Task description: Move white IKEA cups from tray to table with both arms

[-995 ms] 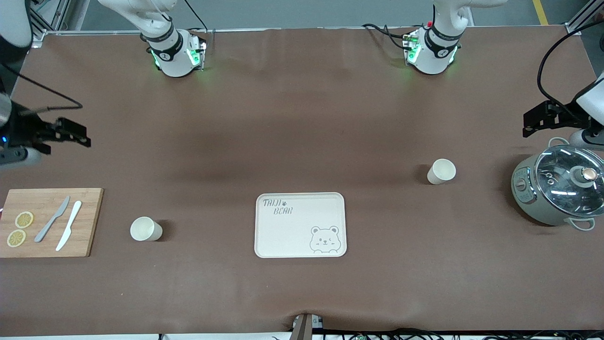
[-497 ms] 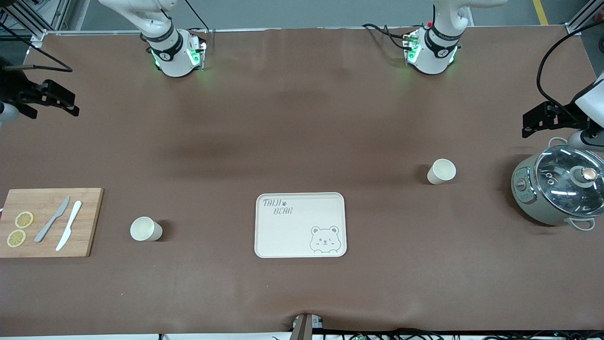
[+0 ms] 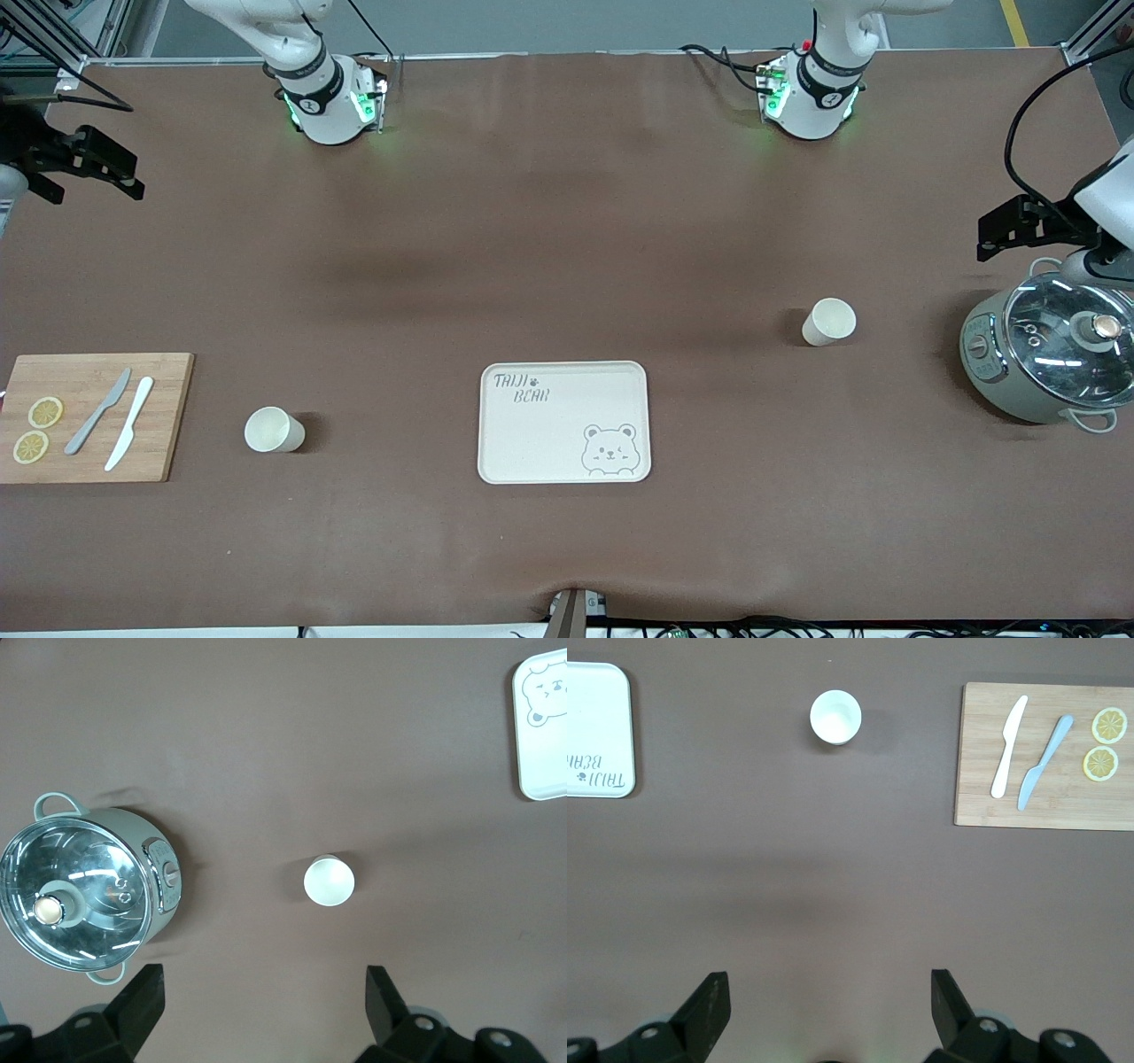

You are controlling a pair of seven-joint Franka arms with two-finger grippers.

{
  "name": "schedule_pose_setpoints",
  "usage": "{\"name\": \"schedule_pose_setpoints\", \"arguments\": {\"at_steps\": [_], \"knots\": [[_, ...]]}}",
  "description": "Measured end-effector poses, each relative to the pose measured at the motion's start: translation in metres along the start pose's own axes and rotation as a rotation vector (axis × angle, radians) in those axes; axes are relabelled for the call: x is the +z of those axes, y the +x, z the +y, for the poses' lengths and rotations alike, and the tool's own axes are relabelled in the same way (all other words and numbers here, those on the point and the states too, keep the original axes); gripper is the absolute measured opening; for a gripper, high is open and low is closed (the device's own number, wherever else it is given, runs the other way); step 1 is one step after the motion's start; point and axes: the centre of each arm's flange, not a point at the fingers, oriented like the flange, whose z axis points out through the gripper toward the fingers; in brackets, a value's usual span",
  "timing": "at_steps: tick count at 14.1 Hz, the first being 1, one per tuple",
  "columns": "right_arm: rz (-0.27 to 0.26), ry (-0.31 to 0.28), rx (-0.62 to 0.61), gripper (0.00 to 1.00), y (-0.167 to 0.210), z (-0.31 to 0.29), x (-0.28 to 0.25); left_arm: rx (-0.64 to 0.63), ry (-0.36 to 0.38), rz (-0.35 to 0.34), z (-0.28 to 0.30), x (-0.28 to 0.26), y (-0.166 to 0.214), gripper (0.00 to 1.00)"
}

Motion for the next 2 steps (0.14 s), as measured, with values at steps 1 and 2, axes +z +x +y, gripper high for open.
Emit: {"name": "schedule_pose_setpoints", "arguments": {"at_steps": [1,2], "knots": [[0.003,-0.005,0.0,1.0,-0.0005,0.0006,-0.0022,0.0,0.0,0.0,0.0,0.0001,0.0001,1.0],[0.005,-0.006,0.001,1.0,-0.0008,0.0008,-0.0038,0.0,0.0,0.0,0.0,0.0001,0.0001,1.0]]}}
